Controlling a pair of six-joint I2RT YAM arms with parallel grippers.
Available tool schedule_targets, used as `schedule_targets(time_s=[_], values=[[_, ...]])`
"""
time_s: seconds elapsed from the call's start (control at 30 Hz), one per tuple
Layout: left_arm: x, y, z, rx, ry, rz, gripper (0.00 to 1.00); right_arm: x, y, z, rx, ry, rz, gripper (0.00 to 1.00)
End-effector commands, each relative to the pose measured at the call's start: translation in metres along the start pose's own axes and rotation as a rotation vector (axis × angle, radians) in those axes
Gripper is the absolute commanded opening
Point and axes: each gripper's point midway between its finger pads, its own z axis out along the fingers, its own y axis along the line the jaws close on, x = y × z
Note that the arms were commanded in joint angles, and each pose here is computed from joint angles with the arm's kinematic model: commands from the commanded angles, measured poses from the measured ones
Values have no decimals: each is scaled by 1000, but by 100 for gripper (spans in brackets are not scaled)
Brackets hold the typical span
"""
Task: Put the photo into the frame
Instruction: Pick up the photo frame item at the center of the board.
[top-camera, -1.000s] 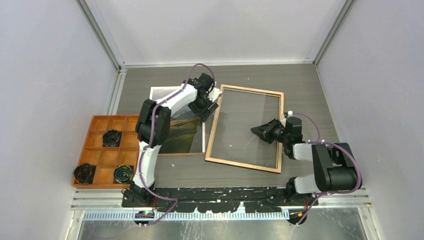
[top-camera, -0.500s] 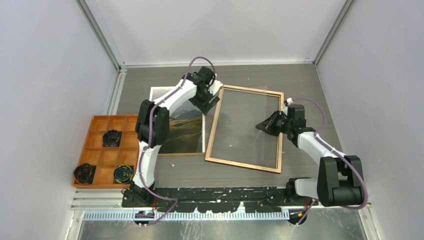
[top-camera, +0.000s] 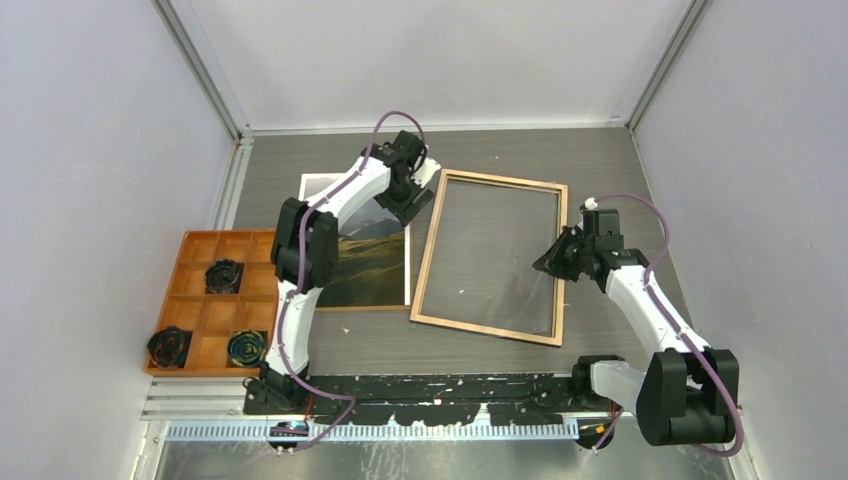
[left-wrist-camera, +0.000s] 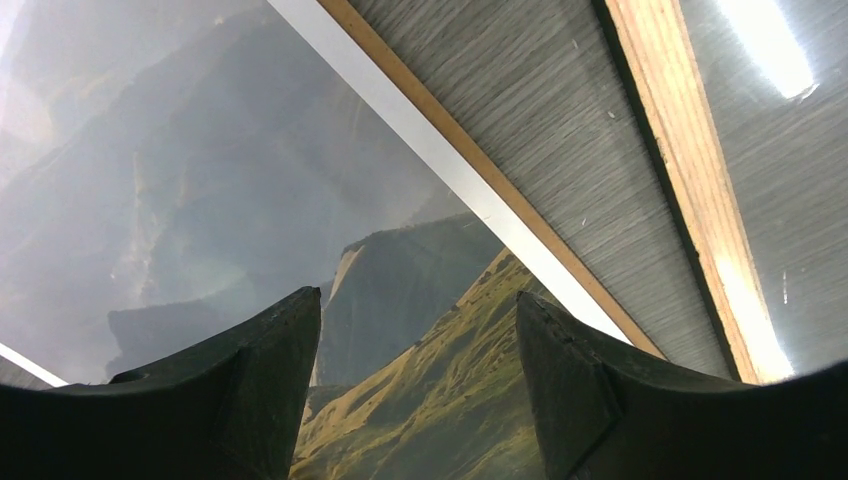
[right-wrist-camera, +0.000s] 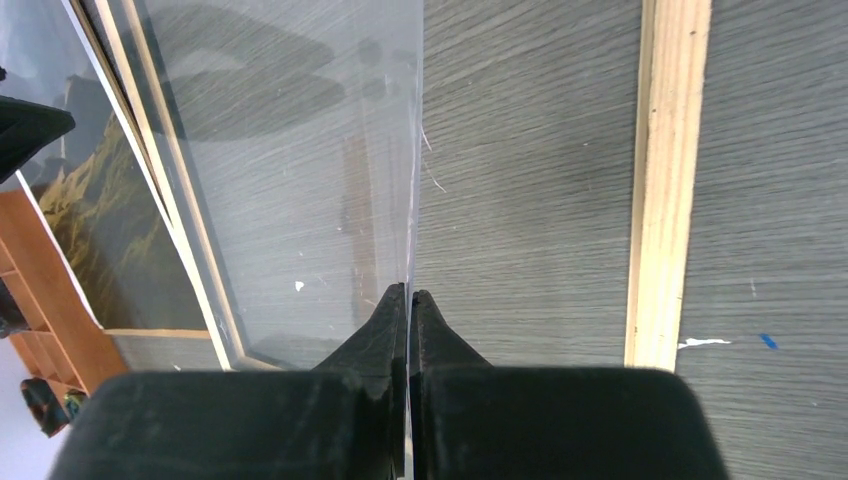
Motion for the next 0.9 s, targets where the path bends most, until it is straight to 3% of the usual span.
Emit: schedule_targets(time_s=[0.0,0.6,0.87], values=[[-7,0,-4,2,-16,12,72,-19,-3,-14,42,-97,-52,1],[1,-23,17,31,18,36,71,-32,11,-15,-21,-162,-45,1],[4,-27,28,25,32,46,70,-25,43,-27,-221,-166,-87,1]])
